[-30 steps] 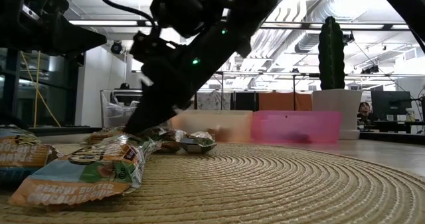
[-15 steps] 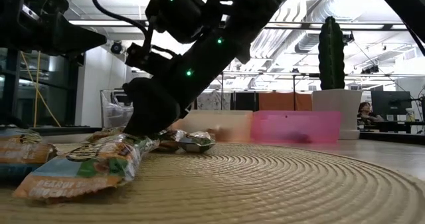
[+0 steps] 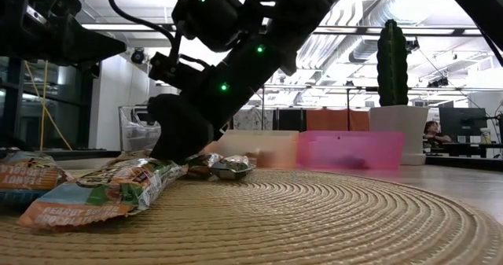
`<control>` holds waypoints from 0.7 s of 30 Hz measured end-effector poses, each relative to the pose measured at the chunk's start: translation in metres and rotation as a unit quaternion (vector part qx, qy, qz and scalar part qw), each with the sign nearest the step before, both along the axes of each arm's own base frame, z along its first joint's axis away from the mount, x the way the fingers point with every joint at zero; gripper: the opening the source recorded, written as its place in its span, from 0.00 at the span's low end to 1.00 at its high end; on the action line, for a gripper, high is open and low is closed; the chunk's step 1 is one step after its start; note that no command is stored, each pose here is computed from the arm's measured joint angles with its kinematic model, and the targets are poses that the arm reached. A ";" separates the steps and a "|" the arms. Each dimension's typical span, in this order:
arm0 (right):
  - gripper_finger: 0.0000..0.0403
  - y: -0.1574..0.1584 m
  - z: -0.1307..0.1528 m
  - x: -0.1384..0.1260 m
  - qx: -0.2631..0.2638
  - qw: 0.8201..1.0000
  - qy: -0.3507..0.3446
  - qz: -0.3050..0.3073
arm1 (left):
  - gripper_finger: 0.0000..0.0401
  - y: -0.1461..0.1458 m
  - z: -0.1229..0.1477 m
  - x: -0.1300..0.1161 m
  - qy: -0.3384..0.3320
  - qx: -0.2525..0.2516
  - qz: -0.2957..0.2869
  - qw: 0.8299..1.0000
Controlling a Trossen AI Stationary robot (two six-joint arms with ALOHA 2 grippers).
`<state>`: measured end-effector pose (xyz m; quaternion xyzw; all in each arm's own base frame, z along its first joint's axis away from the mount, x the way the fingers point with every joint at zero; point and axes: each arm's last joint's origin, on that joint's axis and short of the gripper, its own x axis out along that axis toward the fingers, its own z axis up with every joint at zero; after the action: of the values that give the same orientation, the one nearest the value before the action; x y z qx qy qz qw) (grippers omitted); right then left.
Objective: Pick and place Granola Bars by type
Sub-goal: Put the yellow granola bar into the transparent bin
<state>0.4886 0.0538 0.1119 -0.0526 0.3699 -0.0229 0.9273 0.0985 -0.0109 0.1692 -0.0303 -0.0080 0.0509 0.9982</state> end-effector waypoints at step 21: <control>0.12 0.025 0.030 -0.002 -0.001 0.999 -0.050 0.017 | 0.00 0.000 0.000 0.000 0.000 0.000 0.000 1.000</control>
<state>0.4861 0.0793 0.1418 -0.0582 0.3221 -0.0100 0.9449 0.0985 -0.0109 0.1692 -0.0303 -0.0080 0.0511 0.9982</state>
